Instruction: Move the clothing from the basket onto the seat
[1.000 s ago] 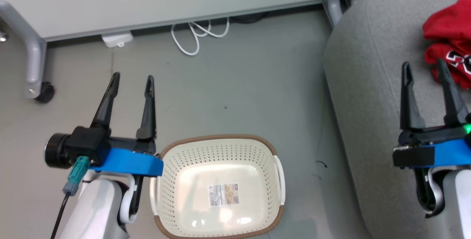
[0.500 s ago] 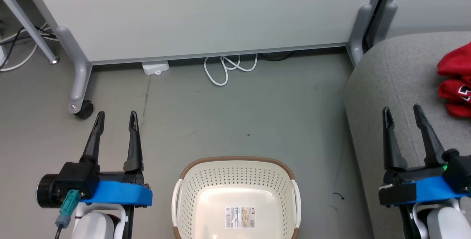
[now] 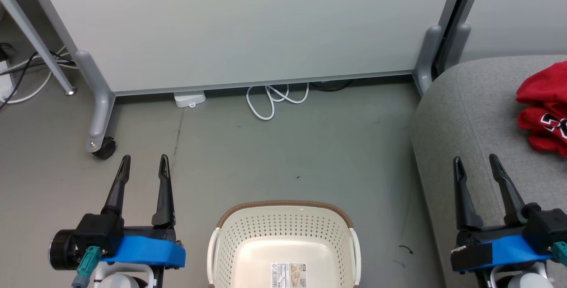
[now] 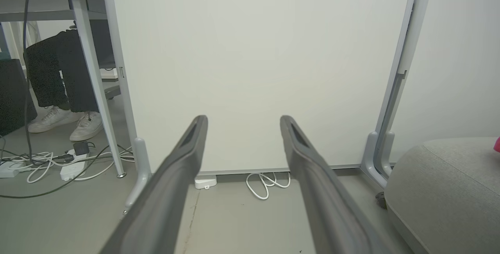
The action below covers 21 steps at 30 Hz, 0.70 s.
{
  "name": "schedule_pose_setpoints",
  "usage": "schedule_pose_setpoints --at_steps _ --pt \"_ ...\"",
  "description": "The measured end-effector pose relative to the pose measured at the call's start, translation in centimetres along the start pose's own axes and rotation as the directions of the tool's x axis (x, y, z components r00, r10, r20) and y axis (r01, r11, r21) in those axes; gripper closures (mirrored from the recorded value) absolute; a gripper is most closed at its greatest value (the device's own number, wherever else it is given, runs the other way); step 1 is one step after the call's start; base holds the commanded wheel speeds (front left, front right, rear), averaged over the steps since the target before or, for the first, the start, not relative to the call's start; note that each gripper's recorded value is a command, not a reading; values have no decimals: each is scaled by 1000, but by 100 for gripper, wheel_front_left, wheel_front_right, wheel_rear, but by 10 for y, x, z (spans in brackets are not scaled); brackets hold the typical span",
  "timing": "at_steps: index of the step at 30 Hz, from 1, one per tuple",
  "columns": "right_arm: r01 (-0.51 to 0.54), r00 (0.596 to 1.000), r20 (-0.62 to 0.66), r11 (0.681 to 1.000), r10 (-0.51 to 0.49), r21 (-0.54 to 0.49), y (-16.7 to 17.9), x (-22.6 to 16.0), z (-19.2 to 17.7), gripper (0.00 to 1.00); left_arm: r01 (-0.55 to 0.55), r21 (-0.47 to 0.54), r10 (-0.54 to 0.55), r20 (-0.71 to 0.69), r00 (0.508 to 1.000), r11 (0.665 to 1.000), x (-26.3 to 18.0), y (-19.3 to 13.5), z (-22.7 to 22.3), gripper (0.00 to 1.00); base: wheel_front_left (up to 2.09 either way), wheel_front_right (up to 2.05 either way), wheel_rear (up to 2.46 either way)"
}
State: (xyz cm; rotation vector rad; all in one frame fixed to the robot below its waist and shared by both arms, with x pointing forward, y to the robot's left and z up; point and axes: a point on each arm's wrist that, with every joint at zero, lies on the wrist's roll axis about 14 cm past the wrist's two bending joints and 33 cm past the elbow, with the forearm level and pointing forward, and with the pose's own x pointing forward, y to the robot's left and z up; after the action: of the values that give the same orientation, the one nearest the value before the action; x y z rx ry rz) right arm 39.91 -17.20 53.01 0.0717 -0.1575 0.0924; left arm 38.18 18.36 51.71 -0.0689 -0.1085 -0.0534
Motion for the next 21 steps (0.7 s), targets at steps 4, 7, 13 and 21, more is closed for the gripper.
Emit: schedule_pose_setpoints --at_steps 4,7,13,21 --pt "6 1000 -4 1000 -6 -3 -1 -6 0 0 3 -4 -3 -5 1000 1000 -5 -2 -1 0 0 0 0" --pt "11 1000 -3 1000 -11 -3 -2 -9 1 0 4 -5 -4 -6 1000 1000 -8 -3 -2 0 0 0 0" --pt "19 1000 -6 1000 -19 -4 -4 -14 1 0 10 -5 -10 -7 1000 1000 -9 -5 -2 0 0 0 0" --pt "26 1000 -11 1000 -26 -3 -6 -16 0 0 11 4 -11 -12 1000 1000 -10 -5 -3 0 0 0 0"
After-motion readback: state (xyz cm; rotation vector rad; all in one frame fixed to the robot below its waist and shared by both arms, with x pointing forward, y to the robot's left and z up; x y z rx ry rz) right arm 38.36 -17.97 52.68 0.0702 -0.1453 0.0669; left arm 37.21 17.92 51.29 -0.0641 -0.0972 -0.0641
